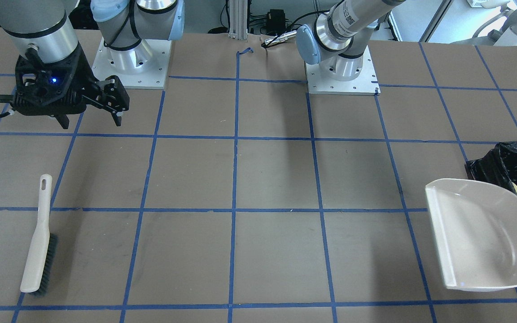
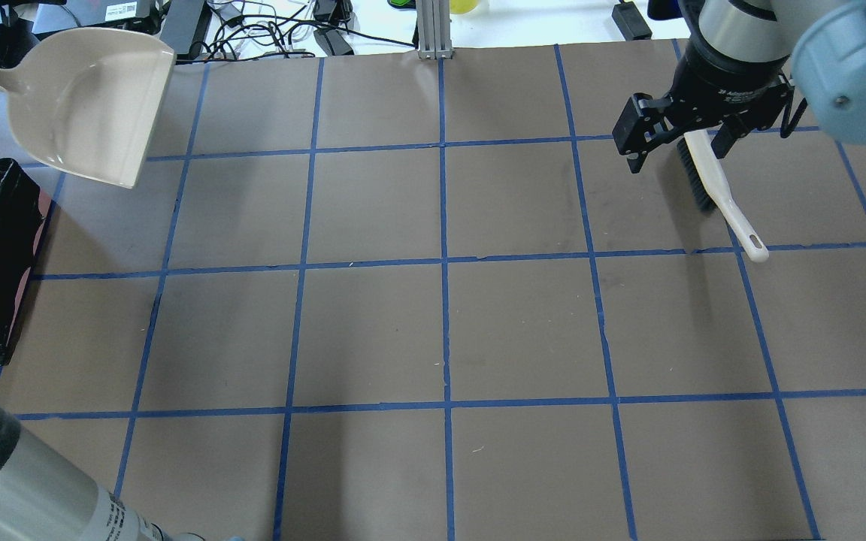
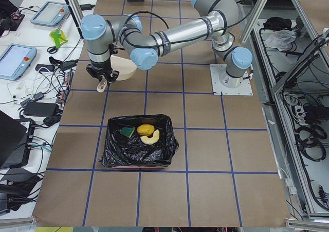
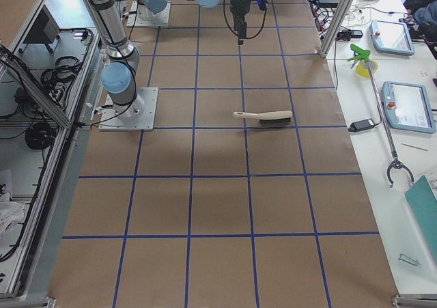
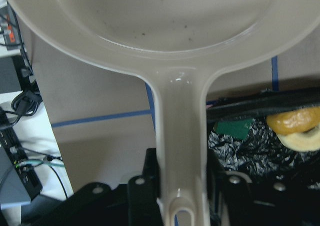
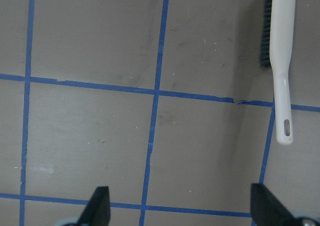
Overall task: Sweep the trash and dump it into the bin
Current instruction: 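Lower the empty dustpan onto the table with the left gripper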
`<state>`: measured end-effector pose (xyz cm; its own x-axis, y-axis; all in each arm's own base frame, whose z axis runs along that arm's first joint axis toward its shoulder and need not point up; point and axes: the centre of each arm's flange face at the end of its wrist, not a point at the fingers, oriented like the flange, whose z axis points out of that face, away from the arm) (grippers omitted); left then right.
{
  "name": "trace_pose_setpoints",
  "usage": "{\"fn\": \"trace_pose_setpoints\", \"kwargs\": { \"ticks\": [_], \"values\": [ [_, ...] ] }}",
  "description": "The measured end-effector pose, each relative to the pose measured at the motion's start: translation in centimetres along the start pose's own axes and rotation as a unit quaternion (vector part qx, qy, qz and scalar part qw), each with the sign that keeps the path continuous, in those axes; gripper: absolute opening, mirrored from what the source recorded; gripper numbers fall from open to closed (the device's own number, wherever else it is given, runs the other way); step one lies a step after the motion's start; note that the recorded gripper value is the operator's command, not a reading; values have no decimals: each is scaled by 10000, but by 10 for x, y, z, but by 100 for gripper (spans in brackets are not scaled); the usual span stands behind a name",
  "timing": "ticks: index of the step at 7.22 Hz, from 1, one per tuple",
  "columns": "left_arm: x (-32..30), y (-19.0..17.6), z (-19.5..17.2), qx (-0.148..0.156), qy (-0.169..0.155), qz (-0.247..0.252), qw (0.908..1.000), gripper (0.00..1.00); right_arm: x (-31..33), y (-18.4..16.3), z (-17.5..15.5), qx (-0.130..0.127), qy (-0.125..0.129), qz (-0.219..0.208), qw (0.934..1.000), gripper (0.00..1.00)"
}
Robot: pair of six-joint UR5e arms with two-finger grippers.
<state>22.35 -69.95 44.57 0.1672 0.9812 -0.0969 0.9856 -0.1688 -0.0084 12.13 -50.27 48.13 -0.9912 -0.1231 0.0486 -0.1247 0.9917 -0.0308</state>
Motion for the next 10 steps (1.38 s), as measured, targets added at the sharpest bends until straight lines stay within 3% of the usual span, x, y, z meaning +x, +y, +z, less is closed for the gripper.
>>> {"fn": "trace_pose_setpoints", "kwargs": {
  "ticks": [3,5,8,10],
  "values": [
    [-27,-99,88,379,573,-22,9976,0,1,-1,3,-35,20,-25,10000,100],
    [-24,-124,136,344,705,-35,9969,0,1,-3,5,-26,5,-20,10000,100],
    [-27,-172,173,274,833,-221,9959,0,1,-3,7,-37,-2,-27,10000,100],
    [-25,-182,195,247,804,-209,9962,2,1,-3,8,-47,5,-29,10000,100]
  ]
}}
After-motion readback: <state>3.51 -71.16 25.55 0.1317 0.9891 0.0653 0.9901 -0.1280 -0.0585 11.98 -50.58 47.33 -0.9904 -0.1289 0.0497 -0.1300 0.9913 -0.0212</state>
